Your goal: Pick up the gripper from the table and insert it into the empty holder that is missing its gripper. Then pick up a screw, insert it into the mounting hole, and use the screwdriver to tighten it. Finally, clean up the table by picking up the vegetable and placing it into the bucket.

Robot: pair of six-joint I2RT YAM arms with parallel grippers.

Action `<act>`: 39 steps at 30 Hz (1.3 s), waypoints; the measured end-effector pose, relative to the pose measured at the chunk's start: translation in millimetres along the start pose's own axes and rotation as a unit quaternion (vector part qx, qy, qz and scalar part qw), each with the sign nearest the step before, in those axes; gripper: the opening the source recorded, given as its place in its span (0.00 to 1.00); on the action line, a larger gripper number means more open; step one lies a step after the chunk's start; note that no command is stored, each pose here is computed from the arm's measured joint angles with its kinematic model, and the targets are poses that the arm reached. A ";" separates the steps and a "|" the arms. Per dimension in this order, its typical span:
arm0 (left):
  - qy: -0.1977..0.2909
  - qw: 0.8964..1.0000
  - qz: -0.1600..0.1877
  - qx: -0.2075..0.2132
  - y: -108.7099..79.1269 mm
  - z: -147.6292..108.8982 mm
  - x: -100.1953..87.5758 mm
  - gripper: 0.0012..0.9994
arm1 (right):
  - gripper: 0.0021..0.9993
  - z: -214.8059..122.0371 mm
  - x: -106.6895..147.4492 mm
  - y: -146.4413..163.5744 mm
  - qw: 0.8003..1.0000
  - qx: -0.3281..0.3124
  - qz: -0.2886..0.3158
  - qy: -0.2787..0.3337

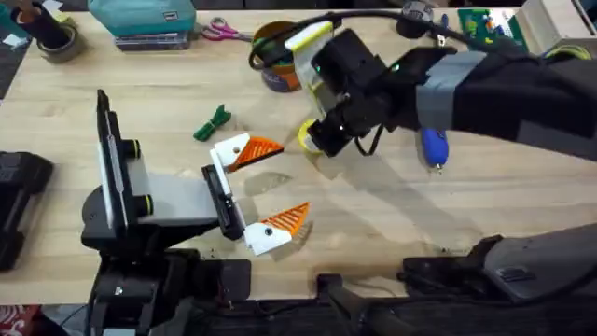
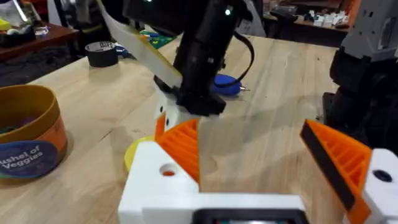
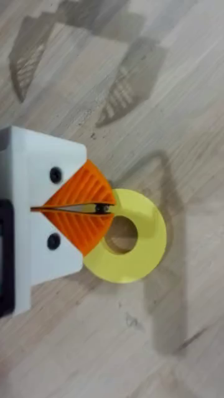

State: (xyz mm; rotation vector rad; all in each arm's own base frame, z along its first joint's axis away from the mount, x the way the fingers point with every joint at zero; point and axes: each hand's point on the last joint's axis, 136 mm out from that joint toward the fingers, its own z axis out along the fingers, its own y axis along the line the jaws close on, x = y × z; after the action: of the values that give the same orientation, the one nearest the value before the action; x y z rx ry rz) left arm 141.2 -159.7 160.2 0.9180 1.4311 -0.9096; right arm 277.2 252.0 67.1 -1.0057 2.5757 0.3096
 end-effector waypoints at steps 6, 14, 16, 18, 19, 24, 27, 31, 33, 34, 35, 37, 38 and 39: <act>0.000 1.000 0.000 0.000 0.0 0.0 0.0 0.99 | 0.00 -39.0 -20.8 -6.8 1.000 0.029 -0.010 -0.008; 0.000 1.000 0.000 0.000 0.0 0.0 0.0 0.99 | 0.00 -97.3 -55.7 -4.9 0.998 0.037 -0.025 -0.035; 0.000 1.000 0.000 0.000 0.0 0.0 0.0 0.99 | 0.00 -108.8 -59.2 -4.3 0.998 0.038 -0.027 -0.035; 0.000 1.000 0.000 0.000 0.0 0.0 0.0 0.99 | 0.00 -121.9 -63.1 -3.3 0.998 0.039 -0.029 -0.035; 0.000 1.000 0.000 0.000 0.0 0.0 0.0 0.99 | 0.00 -129.1 -65.8 -2.7 0.998 0.039 -0.030 -0.037; 0.000 1.000 0.000 0.000 0.0 0.0 0.0 0.99 | 0.00 -162.8 -77.6 0.0 0.997 0.040 -0.037 -0.051; 0.000 1.000 0.000 0.000 0.0 0.0 0.0 0.99 | 0.00 -178.6 -81.2 1.4 0.997 0.041 -0.039 -0.057; 0.000 1.000 0.000 0.000 0.0 0.0 0.0 0.99 | 0.00 -197.3 -89.8 3.5 0.995 0.041 -0.041 -0.075; 0.000 1.000 0.000 0.000 0.0 0.0 0.0 0.99 | 0.00 -203.6 -94.4 6.5 0.995 0.040 -0.045 -0.085; 0.000 1.000 0.000 0.000 0.0 0.0 0.0 0.99 | 0.00 -206.1 -96.6 9.9 0.994 0.039 -0.049 -0.090; 0.000 1.000 0.000 0.000 0.0 0.0 0.0 0.99 | 0.00 -207.5 -98.1 14.0 0.993 0.036 -0.055 -0.093; 0.000 1.000 0.000 0.000 0.0 0.0 0.0 0.99 | 0.00 -207.7 -98.6 25.3 0.993 0.029 -0.072 -0.094; 0.000 1.000 0.000 0.000 0.0 0.0 0.0 0.99 | 0.00 -207.2 -98.3 32.3 0.992 0.025 -0.082 -0.094; 0.000 1.000 0.000 0.000 0.0 0.0 0.0 0.99 | 0.00 -206.9 -97.8 39.8 0.991 0.020 -0.092 -0.093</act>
State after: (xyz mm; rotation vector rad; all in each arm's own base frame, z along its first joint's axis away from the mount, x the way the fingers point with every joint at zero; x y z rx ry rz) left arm 141.2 -159.7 160.2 0.9180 1.4310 -0.9095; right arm 265.5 272.8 298.1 -1.1331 2.2945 0.2861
